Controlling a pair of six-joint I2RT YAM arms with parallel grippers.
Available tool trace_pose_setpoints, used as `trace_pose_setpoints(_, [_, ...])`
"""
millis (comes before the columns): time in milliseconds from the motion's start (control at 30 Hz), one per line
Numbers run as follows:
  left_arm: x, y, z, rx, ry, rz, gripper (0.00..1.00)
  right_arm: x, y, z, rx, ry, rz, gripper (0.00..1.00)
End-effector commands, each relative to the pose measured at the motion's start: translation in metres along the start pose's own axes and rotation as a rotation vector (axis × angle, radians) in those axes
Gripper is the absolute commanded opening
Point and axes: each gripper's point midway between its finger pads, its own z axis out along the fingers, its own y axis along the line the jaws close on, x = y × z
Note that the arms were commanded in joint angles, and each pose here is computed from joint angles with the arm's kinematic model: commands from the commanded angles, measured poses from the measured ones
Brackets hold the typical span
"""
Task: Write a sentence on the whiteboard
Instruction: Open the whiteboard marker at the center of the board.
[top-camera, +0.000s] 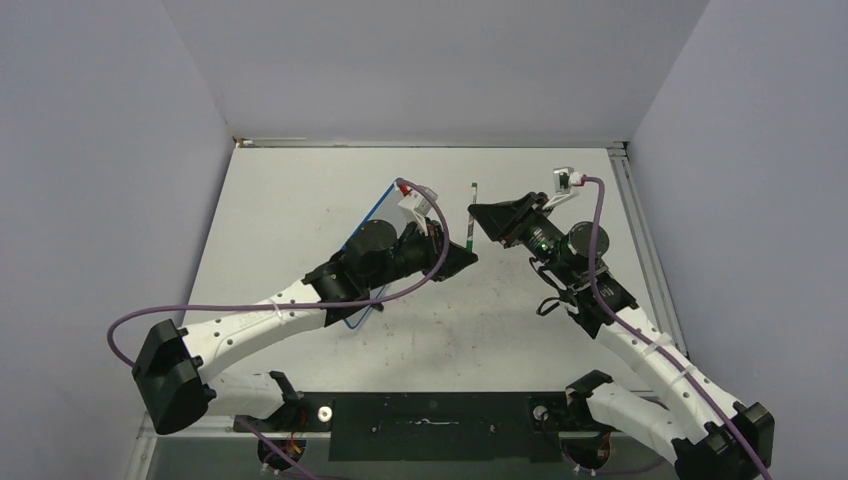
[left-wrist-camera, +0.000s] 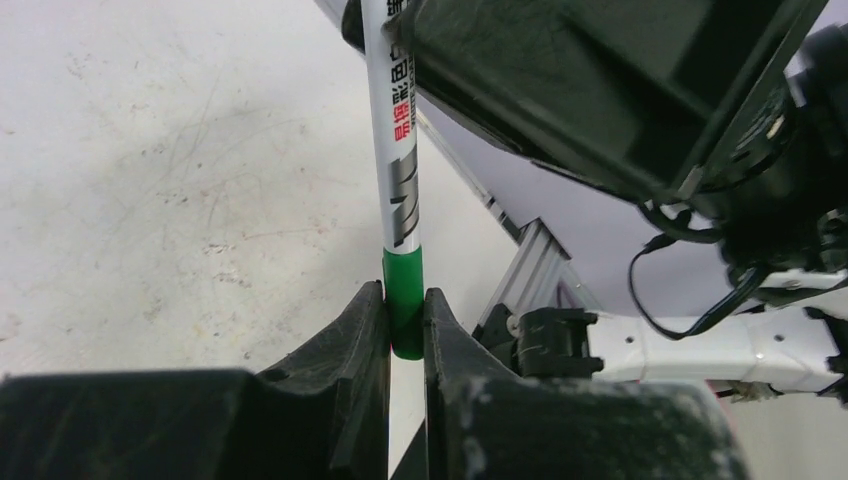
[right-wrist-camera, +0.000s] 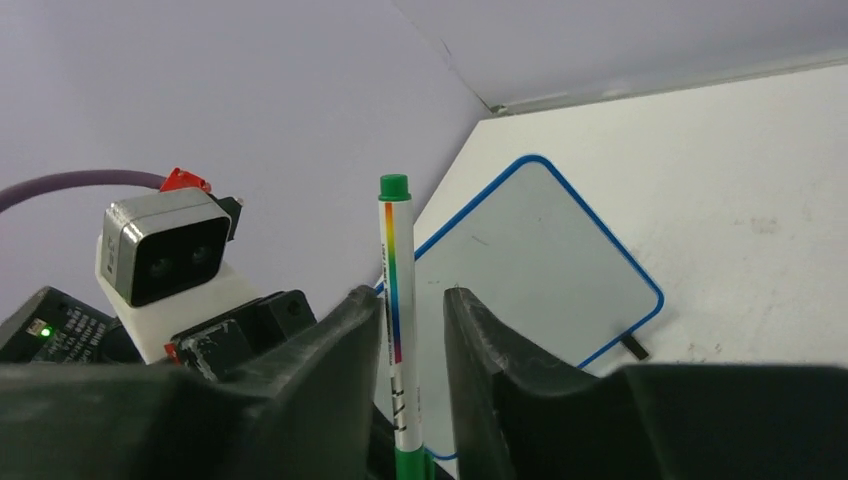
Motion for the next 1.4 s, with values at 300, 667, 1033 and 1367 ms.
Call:
trace_pose_setpoints(300, [0.050, 0.035, -0.081, 0.002, 0.477, 0.575, 0.00, 0.005, -0.036, -0.032, 0.267, 0.244, -0.205, 0.95])
trace_pose_setpoints(667, [0.094, 0.060, -0.100, 0.078, 0.591, 0.701, 0.00, 0.097, -0.013, -0.073, -0.040, 0.789, -0.053, 0.97])
trace_pose_setpoints(1033, [0.111, 0.059, -0.104, 0.100, 0.628, 0.710, 0.00, 0.155, -0.003, -0.084, -0.131, 0.944, 0.101, 0.73])
trace_pose_setpoints(1367, [0.120, 0.059, -0.104, 0.119, 0.672, 0.693, 0.00, 0.168, 0.012, -0.080, -0.184, 0.961, 0.079, 0.53])
